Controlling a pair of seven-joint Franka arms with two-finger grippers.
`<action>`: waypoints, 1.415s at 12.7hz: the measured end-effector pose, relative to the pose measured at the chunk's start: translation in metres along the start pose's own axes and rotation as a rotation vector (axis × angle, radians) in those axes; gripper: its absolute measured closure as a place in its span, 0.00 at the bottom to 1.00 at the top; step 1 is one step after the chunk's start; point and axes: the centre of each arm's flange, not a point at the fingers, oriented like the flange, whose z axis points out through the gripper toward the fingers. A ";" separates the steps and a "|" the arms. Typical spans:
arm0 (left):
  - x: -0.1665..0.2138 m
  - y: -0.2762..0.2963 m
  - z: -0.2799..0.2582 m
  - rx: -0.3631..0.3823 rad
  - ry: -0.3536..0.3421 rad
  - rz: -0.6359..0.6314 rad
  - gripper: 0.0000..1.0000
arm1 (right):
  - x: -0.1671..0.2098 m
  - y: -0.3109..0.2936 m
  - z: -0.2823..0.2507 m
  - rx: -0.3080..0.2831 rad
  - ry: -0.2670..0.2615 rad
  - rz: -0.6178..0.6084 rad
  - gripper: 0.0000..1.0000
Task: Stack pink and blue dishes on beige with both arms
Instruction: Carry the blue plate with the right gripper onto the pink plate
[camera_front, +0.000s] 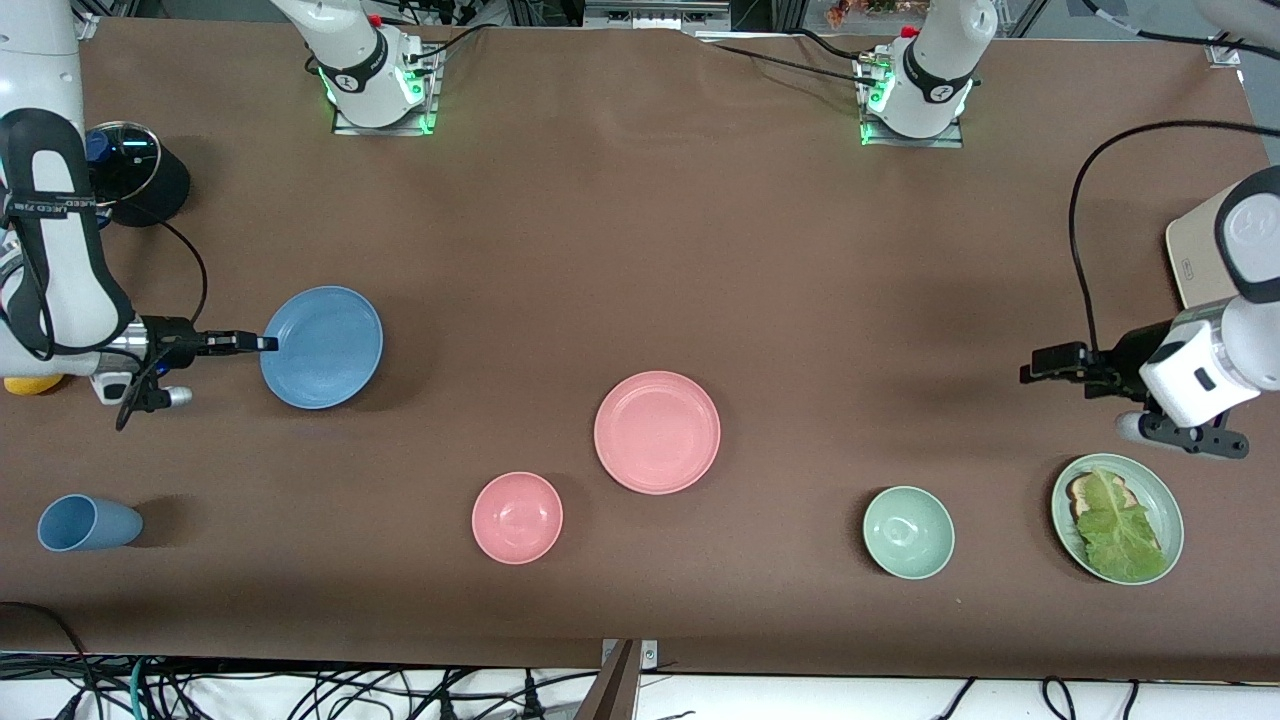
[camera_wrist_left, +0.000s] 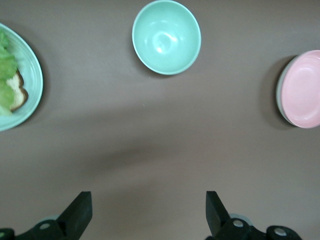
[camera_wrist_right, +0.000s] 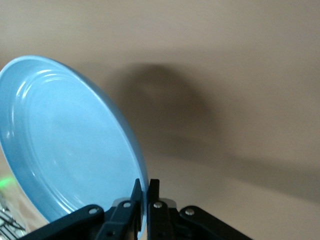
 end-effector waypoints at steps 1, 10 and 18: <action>-0.006 0.003 -0.012 0.014 0.003 0.000 0.00 | 0.012 -0.032 -0.002 -0.014 -0.012 -0.008 0.95; -0.034 0.036 -0.064 0.091 0.030 -0.106 0.00 | 0.082 -0.314 0.112 -0.065 0.109 0.186 0.95; -0.061 0.051 -0.082 0.091 -0.043 -0.211 0.00 | 0.112 -0.408 0.239 0.033 0.290 0.289 0.95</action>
